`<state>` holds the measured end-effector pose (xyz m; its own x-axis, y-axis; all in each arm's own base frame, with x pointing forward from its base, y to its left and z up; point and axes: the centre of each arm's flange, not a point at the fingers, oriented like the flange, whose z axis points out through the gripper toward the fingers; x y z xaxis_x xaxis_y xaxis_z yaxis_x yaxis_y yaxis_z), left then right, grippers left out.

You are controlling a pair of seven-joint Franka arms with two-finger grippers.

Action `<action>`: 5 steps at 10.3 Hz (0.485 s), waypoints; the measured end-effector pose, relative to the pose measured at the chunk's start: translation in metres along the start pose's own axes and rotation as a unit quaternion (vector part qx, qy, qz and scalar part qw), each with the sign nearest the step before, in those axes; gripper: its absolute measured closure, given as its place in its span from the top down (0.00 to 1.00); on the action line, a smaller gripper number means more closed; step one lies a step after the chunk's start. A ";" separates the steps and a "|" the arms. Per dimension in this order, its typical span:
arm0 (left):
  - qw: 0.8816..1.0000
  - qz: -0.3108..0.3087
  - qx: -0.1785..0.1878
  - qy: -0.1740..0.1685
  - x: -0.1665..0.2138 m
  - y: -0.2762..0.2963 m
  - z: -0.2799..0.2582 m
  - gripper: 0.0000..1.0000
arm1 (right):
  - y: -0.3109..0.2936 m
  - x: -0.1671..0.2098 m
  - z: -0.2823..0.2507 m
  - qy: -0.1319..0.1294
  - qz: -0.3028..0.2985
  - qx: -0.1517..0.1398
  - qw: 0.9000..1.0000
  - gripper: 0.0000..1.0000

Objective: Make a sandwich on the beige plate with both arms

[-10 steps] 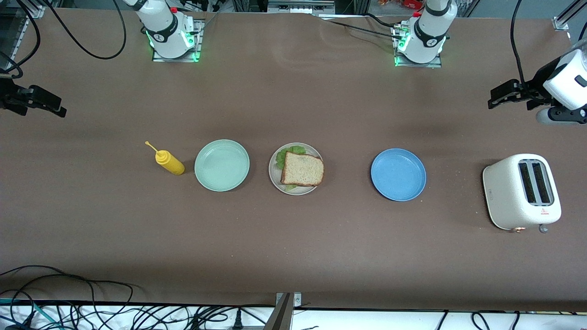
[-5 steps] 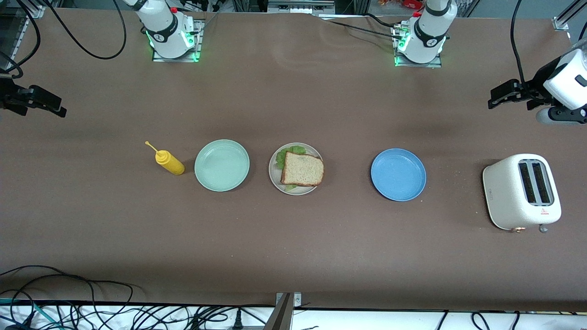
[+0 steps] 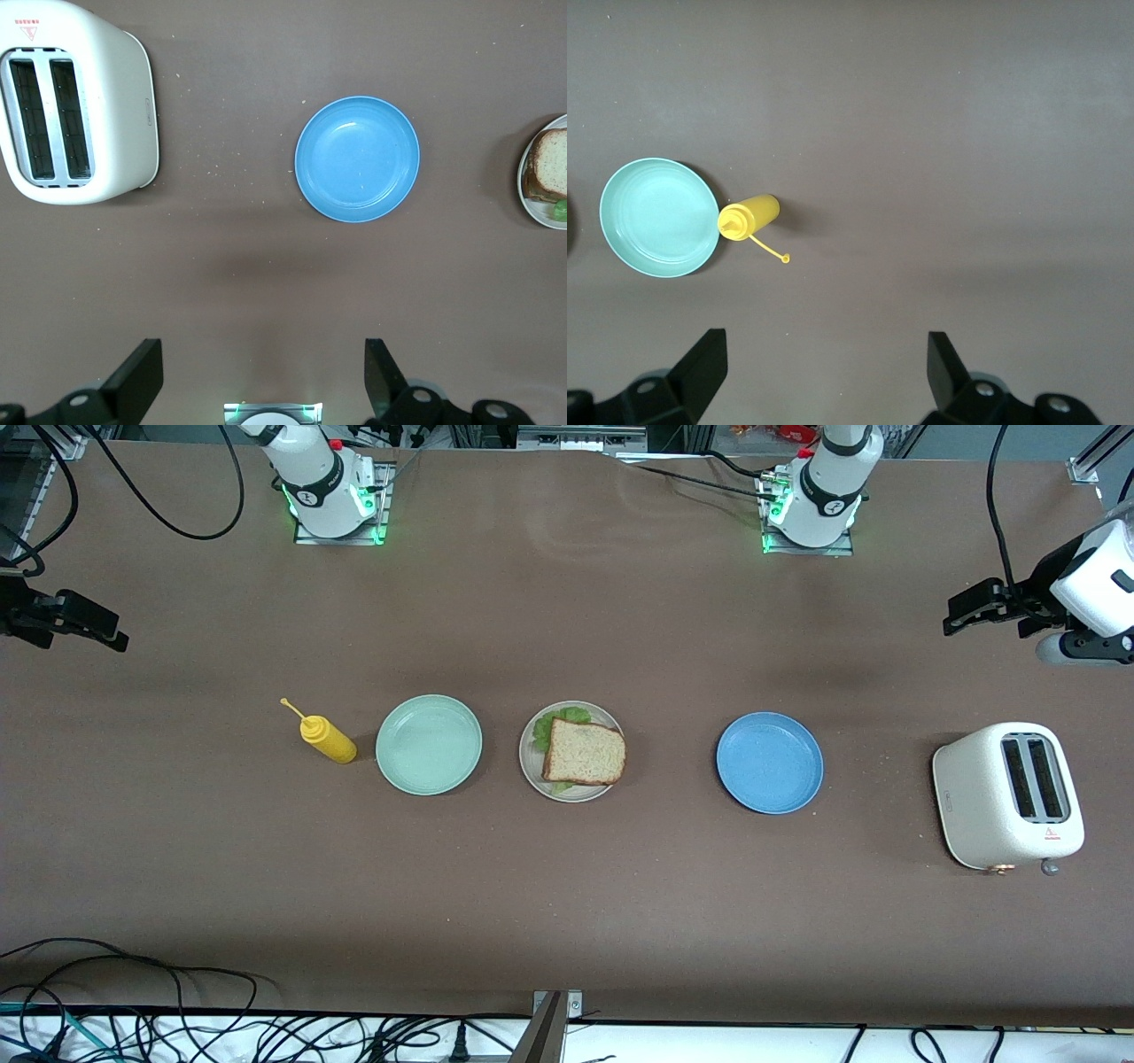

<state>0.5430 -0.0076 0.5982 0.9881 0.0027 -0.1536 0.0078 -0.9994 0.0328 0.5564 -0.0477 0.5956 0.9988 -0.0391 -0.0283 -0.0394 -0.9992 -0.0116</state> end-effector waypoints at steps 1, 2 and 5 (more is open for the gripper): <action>1.000 -0.001 0.000 0.000 0.000 -0.001 0.000 1.00 | 0.000 0.000 0.000 0.000 0.000 0.000 1.000 1.00; 1.000 -0.002 0.000 0.000 0.000 -0.002 0.000 1.00 | 0.000 0.000 0.000 0.000 0.000 0.000 1.000 1.00; 1.000 -0.003 0.000 0.000 0.000 -0.003 0.000 1.00 | 0.000 0.000 0.000 0.000 0.000 0.000 1.000 1.00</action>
<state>0.5433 -0.0044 0.5977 0.9880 0.0085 -0.1545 0.0137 -0.9994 0.0327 0.5564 -0.0478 0.5956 0.9988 -0.0391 -0.0284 -0.0395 -0.9992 -0.0116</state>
